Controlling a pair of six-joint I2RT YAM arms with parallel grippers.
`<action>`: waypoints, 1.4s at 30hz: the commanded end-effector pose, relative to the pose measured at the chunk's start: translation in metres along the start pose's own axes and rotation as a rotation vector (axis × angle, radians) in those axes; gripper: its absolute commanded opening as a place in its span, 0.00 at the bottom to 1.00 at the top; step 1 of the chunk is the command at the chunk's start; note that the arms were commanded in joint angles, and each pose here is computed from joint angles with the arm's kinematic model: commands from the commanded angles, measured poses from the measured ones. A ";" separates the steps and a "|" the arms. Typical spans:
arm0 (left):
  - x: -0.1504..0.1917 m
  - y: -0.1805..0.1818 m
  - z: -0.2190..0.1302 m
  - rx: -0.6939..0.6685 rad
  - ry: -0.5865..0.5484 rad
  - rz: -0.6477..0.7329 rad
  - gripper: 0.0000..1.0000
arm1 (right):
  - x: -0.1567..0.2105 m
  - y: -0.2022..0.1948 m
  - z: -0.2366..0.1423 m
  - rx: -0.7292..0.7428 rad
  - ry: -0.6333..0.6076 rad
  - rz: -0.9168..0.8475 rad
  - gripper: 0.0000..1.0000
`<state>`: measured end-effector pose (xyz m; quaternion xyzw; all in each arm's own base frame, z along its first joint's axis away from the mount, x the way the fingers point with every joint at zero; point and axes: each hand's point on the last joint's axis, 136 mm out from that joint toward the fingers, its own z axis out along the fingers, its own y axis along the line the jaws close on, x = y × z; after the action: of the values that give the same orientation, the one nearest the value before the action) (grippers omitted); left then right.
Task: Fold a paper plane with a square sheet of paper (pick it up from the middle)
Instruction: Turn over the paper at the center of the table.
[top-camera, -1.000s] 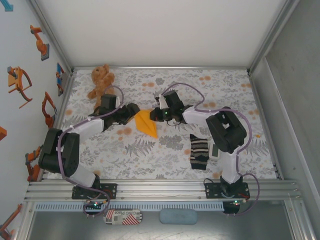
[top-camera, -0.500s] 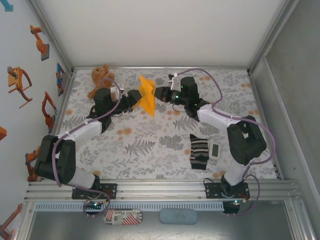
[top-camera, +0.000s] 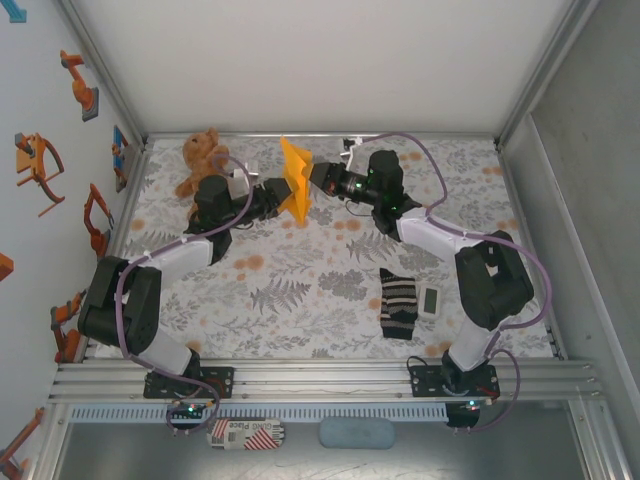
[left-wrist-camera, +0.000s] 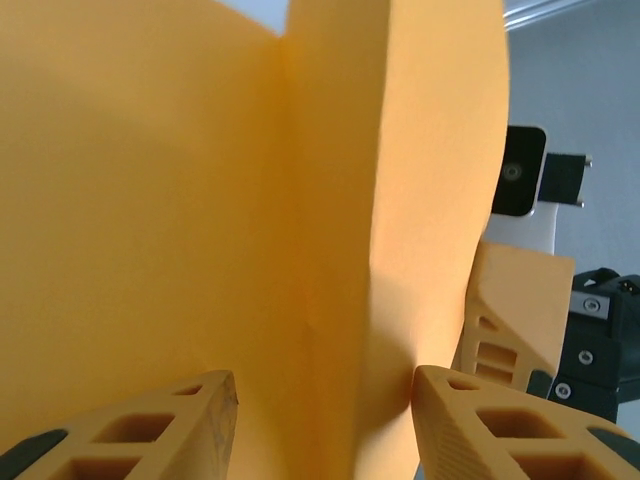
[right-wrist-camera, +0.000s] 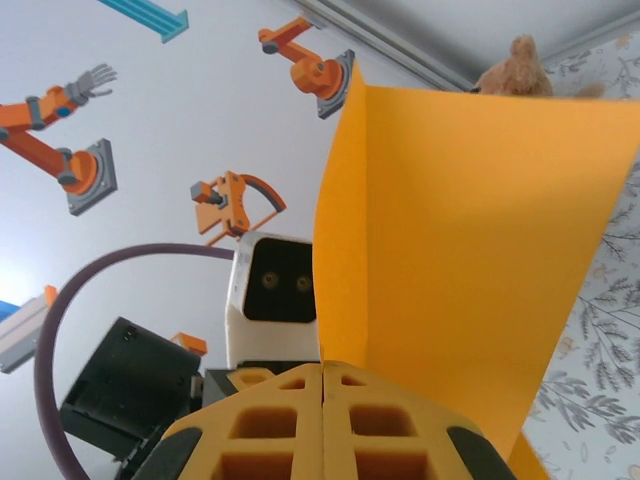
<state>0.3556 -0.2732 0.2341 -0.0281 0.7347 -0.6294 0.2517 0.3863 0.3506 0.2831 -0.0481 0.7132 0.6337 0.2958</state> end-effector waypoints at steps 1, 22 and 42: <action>-0.003 -0.036 0.002 0.095 0.018 0.095 0.47 | -0.009 0.023 -0.006 -0.073 -0.023 -0.016 0.00; -0.005 -0.053 -0.002 0.145 0.011 0.108 0.34 | -0.013 0.014 -0.010 -0.067 -0.041 0.008 0.00; -0.006 -0.019 -0.016 -0.100 0.003 0.163 0.11 | -0.017 -0.048 -0.055 0.321 -0.076 -0.082 0.37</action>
<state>0.3505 -0.2675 0.2481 -0.0018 0.7437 -0.6103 0.2728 0.4057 0.3054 0.2466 0.0098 0.7594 0.5716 0.3105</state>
